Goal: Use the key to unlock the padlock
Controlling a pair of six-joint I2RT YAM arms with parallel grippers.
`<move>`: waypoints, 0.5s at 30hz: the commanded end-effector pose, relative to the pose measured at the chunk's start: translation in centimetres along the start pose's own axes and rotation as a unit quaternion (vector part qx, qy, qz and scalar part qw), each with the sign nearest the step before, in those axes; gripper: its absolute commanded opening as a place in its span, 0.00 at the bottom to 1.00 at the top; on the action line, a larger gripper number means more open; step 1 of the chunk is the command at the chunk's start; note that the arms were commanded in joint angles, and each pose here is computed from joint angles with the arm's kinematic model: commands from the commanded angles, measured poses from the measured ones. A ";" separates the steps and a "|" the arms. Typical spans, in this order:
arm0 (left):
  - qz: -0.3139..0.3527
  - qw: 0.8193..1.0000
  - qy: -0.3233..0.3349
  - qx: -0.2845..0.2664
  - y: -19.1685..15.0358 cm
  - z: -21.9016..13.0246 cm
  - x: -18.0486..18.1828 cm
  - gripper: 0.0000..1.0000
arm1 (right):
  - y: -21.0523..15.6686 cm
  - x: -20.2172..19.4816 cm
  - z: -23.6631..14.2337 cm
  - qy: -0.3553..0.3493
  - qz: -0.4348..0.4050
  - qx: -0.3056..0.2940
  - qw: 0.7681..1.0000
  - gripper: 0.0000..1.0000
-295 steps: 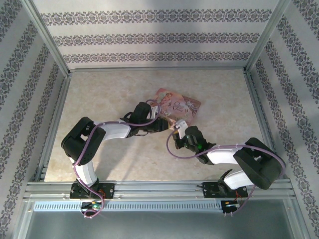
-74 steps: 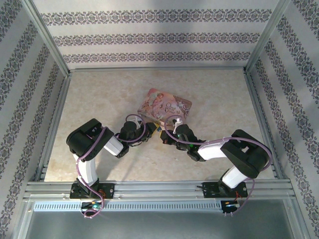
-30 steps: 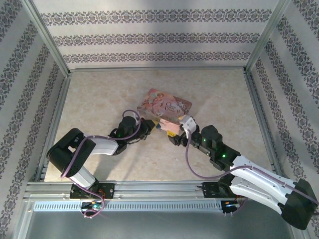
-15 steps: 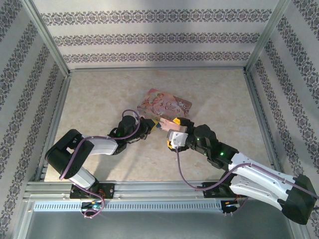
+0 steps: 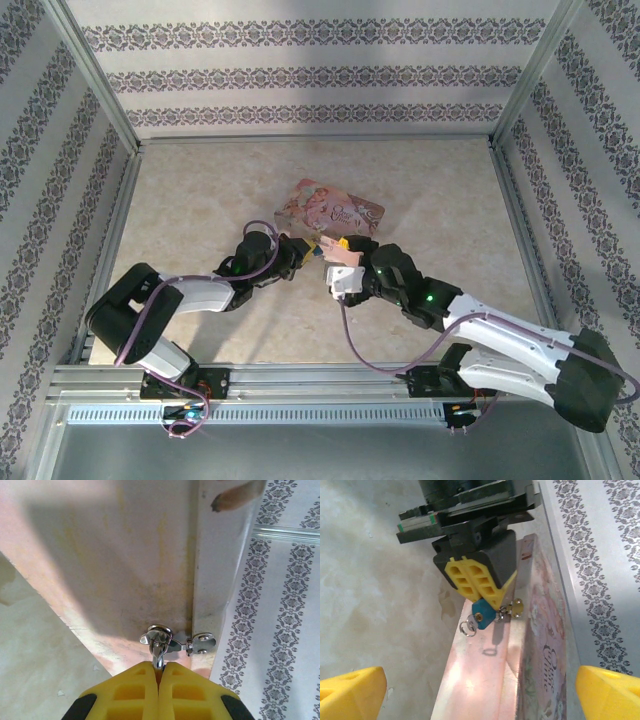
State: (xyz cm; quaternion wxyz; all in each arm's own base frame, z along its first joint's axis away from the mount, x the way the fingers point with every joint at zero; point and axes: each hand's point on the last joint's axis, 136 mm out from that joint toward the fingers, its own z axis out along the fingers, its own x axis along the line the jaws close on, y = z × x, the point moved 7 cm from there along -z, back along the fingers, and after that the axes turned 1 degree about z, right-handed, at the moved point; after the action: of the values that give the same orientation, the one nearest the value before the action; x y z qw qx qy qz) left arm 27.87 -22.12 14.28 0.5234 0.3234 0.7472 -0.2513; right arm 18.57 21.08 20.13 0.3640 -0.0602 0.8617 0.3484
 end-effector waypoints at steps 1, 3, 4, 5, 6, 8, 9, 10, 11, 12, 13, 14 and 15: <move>0.005 0.999 -0.035 0.006 -0.5 -0.2 -2.2 0.04 | 0.7 -0.3 0.4 0.005 -0.016 0.001 1.000 0.94; 0.003 0.999 -0.036 0.006 -0.5 -0.2 -2.2 0.04 | 0.7 -0.2 0.7 0.008 -0.022 0.005 1.000 0.93; 0.002 0.999 -0.037 0.007 -0.5 -0.2 -2.2 0.04 | 0.6 -0.2 0.8 0.010 -0.025 0.007 1.000 0.91; 0.002 0.999 -0.037 0.006 -0.5 -0.2 -2.3 0.04 | 0.6 -0.1 0.9 0.012 -0.029 0.008 0.999 0.90; 0.002 0.999 -0.035 0.007 -0.5 -0.2 -2.3 0.04 | 0.5 -0.1 1.0 0.013 -0.032 0.010 0.999 0.90; 0.000 0.999 -0.031 0.007 -0.5 -0.1 -2.3 0.04 | 0.3 0.0 1.1 0.013 -0.037 0.013 0.999 0.88; -0.001 1.000 -0.029 0.008 -0.5 -0.1 -2.4 0.04 | 0.3 0.1 1.2 0.015 -0.039 0.016 0.999 0.87; -0.004 1.000 -0.027 0.008 -0.5 -0.1 -2.4 0.04 | 0.2 0.0 1.2 0.014 -0.040 0.017 0.999 0.87; -0.005 1.000 -0.027 0.008 -0.5 -0.1 -2.4 0.04 | 0.1 0.2 1.3 0.017 -0.042 0.017 0.999 0.87; -0.006 1.000 -0.028 0.007 -0.5 -0.2 -2.4 0.04 | 0.0 0.1 1.2 0.018 -0.041 0.016 0.999 0.85; -0.007 1.000 -0.029 0.007 -0.5 -0.2 -2.5 0.04 | -0.1 0.1 1.2 0.020 -0.040 0.016 0.999 0.84; -0.008 1.000 -0.029 0.007 -0.5 -0.2 -2.5 0.04 | -0.2 0.1 1.3 0.023 -0.038 0.014 0.999 0.83; -0.008 1.000 -0.029 0.007 -0.5 -0.2 -2.5 0.04 | -0.3 0.0 1.3 0.024 -0.033 0.013 0.999 0.81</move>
State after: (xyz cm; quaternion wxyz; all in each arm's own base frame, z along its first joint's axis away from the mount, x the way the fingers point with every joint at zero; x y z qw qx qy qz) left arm 27.65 -21.97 13.75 0.5065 0.3195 0.7601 -0.2523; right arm 19.09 21.57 18.72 0.3548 -0.0886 0.8750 0.3173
